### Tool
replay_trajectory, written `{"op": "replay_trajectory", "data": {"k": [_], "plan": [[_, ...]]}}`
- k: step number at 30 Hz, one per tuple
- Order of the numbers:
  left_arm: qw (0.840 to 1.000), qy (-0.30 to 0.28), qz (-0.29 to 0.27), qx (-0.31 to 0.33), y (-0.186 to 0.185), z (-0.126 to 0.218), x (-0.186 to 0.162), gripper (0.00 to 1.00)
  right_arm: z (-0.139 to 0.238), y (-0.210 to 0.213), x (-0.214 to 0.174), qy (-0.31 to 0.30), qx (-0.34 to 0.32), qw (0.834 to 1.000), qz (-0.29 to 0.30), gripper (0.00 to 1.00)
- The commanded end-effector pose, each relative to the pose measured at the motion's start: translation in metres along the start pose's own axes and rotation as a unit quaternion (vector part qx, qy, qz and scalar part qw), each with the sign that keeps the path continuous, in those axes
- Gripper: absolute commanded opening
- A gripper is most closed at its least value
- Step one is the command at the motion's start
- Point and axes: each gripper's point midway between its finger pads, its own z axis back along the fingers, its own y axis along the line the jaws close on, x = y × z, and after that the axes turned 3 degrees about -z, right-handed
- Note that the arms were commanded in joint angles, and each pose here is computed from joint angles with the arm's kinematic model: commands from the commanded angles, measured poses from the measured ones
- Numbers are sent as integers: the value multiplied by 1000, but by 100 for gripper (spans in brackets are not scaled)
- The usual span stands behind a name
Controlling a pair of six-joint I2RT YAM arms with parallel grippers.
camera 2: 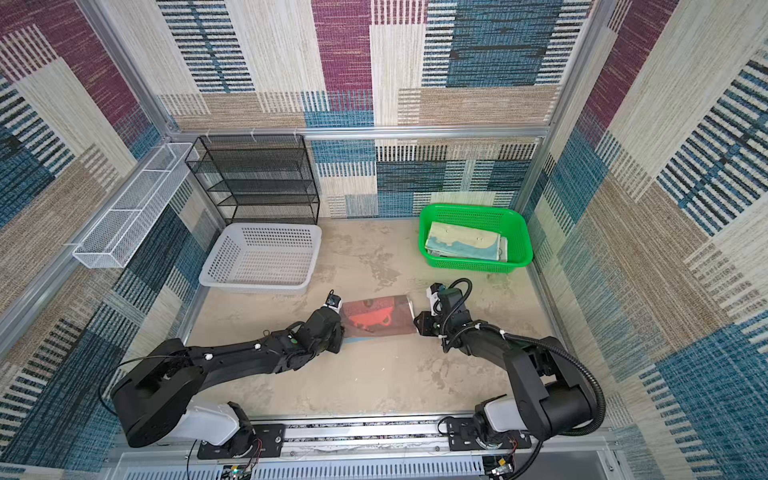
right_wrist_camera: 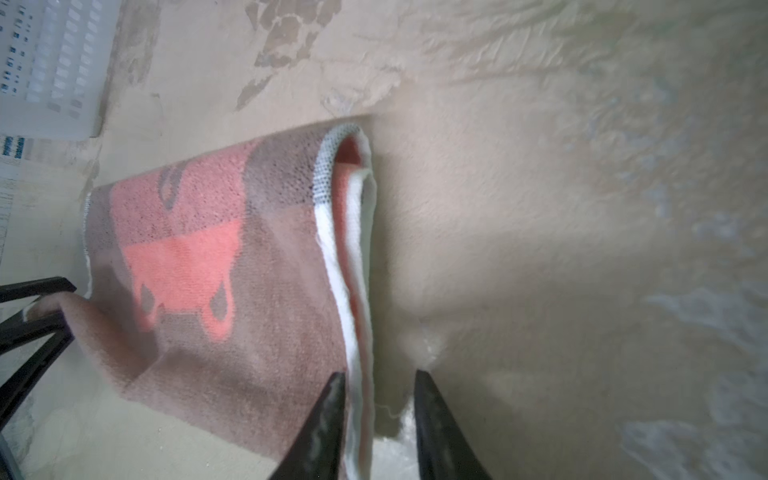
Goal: Fold and stack the towels
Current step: 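Grasp the far edge with both grippers and fold it toward the robot, then grasp the folded towel's end with the right gripper while the left releases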
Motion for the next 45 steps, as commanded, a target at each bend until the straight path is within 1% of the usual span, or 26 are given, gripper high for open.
{"op": "replay_trajectory", "data": {"k": [1,4,5,7,10,13,19,24,28,34,37,40,42,45], "plan": [[999,-40,13,17,6,17,16,52,9,2,16,-26,-12,1000,0,46],[998,-64,20,19,12,36,29,53,15,10,27,-43,-4,999,14,59],[997,-73,23,17,13,42,34,53,15,13,30,-44,2,999,21,63],[995,-89,33,11,14,52,42,54,13,16,35,-44,4,999,27,66],[994,-101,43,-2,11,58,51,55,6,17,38,-32,7,999,36,67],[995,-83,42,-18,1,49,48,54,-4,19,36,-17,17,999,41,68],[996,-33,49,-62,-23,19,19,54,-23,16,28,17,28,998,46,68],[996,-6,54,-70,-29,-4,-12,54,-34,15,21,35,37,998,45,67],[996,17,47,-69,-30,-14,-26,54,-43,14,14,51,47,997,43,58],[997,32,44,-59,-28,-22,-36,54,-59,19,5,74,73,994,37,39],[997,29,50,-57,-26,-23,-36,54,-66,25,5,81,86,992,41,25],[997,26,52,-53,-23,-23,-34,55,-69,34,14,74,97,991,49,9],[997,22,53,-49,-21,-21,-30,58,-69,40,29,62,97,992,58,0],[998,12,56,-38,-16,-17,-25,67,-68,45,57,40,78,993,76,0]]}}
